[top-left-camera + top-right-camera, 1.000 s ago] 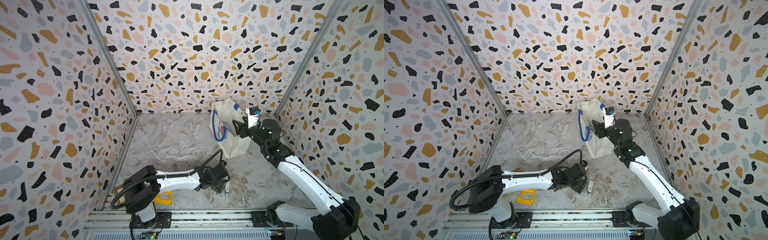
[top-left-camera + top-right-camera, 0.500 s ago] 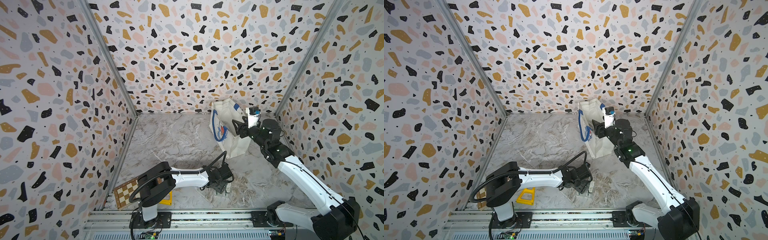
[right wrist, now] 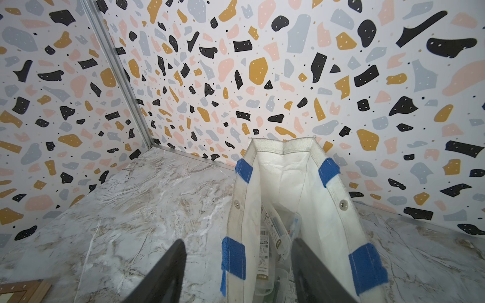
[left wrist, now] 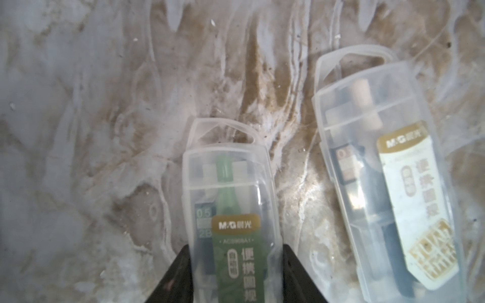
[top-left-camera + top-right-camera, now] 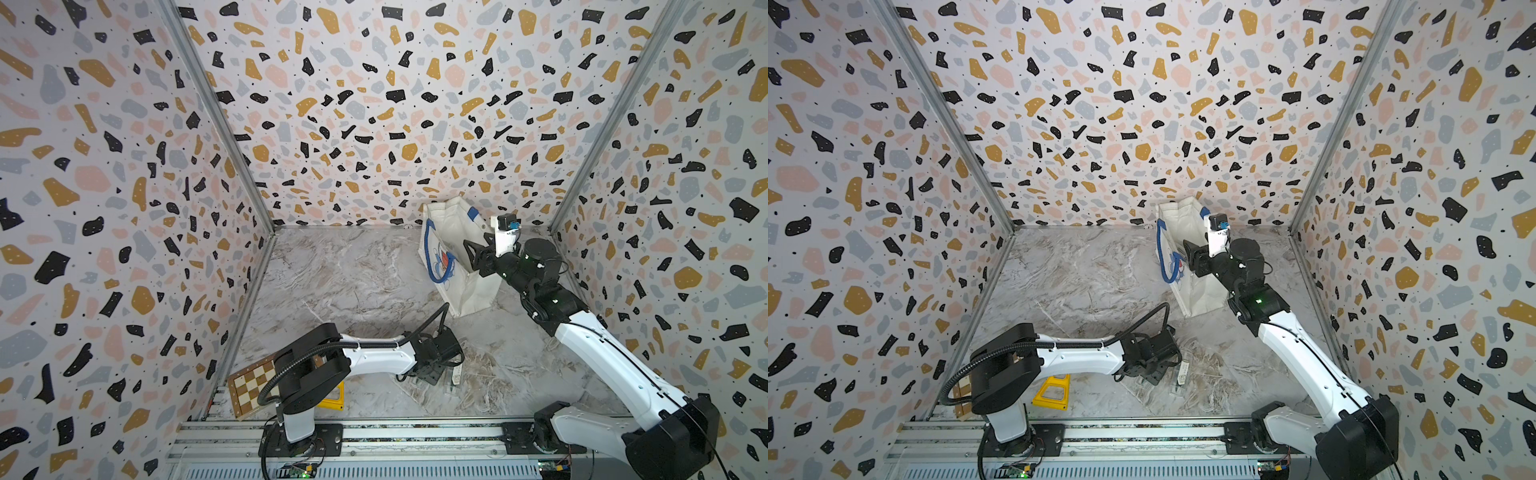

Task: Put the compass set into the canvas bag
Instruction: Pick up the compass set at the center of the board, then place the compass set in the canvas bag.

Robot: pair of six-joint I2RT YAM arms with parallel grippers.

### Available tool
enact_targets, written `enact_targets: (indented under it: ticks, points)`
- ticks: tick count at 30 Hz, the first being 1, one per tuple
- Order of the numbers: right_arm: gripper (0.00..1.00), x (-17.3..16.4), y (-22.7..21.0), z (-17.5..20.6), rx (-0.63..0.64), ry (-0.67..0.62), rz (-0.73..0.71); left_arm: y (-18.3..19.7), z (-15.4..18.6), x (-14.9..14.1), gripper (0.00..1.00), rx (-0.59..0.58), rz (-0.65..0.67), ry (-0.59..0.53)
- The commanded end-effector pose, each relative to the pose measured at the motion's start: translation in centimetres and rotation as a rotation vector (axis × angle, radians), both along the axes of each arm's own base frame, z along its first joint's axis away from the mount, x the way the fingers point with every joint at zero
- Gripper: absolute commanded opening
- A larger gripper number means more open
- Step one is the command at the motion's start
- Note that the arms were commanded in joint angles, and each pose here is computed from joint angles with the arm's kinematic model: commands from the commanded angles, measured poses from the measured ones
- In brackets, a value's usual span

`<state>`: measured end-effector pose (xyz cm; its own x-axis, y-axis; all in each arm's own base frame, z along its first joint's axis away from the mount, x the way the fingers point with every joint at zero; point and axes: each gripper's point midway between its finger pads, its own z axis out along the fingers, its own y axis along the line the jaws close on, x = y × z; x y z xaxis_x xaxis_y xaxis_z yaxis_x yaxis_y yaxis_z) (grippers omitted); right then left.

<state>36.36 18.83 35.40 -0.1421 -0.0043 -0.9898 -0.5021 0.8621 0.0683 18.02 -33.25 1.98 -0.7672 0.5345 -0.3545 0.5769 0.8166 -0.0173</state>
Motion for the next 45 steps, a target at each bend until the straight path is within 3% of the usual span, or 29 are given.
enact_targets:
  ticks: [1, 8, 13, 18, 22, 29, 36, 45]
  points:
    - [0.66, -0.1, 0.3, 0.6, 0.015, -0.013, 0.021, 1.5, 0.1, -0.3, 0.41, 0.002, 0.019, 0.002]
    - [0.66, 0.0, 1.4, -0.2, 0.027, 0.028, 0.074, 4.1, 5.6, 1.7, 0.31, -0.093, -0.01, -0.256]
    - [0.67, -0.5, 3.7, -0.7, 0.067, 0.09, 0.19, 7.2, 10.4, 3.7, 0.31, -0.178, -0.019, -0.423]
    - [0.68, -1.7, 8.3, -2.4, 0.135, 0.219, 0.344, 9.3, 15.8, 5.5, 0.31, -0.344, -0.015, -0.583]
    - [0.68, -3.9, 13.7, -5.3, 0.103, 0.353, 0.496, 10.3, 17.7, 6.6, 0.29, -0.381, 0.007, -0.662]
    - [0.68, -7.2, 17.5, -9.5, 0.129, 0.572, 0.677, 11.0, 17.5, 7.1, 0.25, -0.355, 0.036, -0.684]
    - [0.6, -8.7, 19.0, -10.8, 0.109, 0.604, 0.744, 10.9, 17.1, 7.5, 0.25, -0.341, 0.031, -0.688]
    - [0.6, -10.1, 19.2, -11.3, 0.114, 0.642, 0.821, 11.0, 17.4, 7.5, 0.24, -0.354, 0.046, -0.687]
